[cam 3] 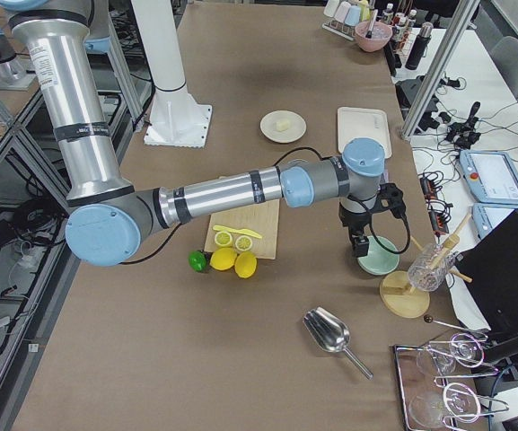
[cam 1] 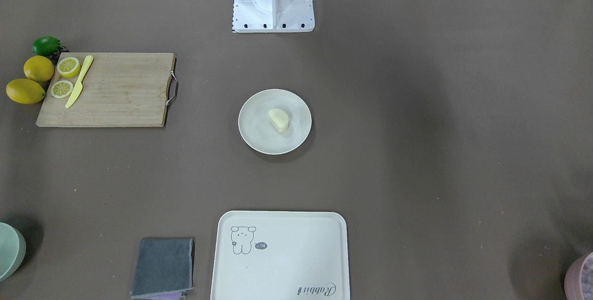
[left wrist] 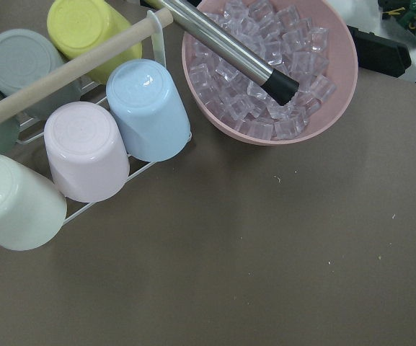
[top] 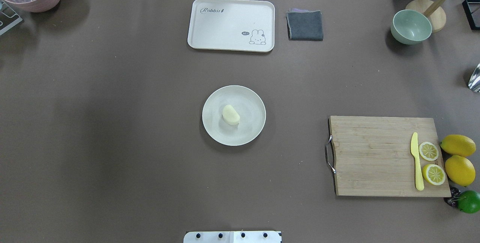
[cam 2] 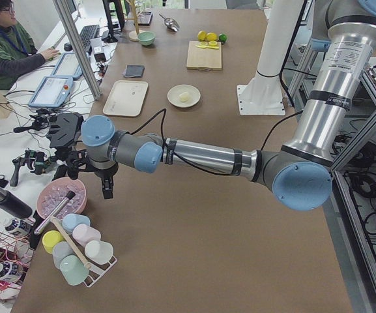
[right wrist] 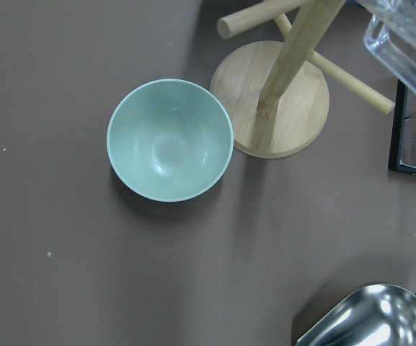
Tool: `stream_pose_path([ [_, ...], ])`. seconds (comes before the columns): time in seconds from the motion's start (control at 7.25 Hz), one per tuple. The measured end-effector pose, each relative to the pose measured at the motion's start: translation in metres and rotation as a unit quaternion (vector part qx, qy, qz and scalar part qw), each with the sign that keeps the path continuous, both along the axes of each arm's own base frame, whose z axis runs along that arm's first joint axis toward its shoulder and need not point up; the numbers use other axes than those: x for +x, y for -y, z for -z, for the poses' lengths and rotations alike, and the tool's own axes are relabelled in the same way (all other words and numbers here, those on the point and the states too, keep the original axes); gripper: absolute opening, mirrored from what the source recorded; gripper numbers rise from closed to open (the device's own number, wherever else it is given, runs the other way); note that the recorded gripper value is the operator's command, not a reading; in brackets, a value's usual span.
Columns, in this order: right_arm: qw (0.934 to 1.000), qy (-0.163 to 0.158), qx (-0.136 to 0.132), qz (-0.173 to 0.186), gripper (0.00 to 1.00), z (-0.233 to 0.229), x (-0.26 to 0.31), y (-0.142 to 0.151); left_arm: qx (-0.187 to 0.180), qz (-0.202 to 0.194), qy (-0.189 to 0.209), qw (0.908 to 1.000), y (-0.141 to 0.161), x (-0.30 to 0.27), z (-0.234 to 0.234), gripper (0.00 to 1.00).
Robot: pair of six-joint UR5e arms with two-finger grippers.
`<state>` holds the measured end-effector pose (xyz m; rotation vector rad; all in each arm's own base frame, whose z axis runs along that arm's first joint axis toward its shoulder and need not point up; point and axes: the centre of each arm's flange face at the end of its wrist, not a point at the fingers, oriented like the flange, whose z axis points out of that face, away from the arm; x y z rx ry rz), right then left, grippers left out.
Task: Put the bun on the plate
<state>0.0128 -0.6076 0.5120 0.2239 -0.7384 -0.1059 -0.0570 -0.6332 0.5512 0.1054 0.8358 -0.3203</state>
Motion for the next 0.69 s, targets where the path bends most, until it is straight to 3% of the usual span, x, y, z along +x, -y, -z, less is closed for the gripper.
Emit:
stream_pose_path([
  [0.28,1.0000,0.000,0.006,-0.001,1.00,0.008,0.000,0.005,0.014,-0.006,0.036,0.9992,0.001,-0.003,-0.007,0.98],
  [0.69,1.0000,0.001,0.009,-0.004,1.00,0.015,-0.002,0.010,0.015,-0.016,0.041,0.9989,-0.002,-0.003,-0.013,0.98],
])
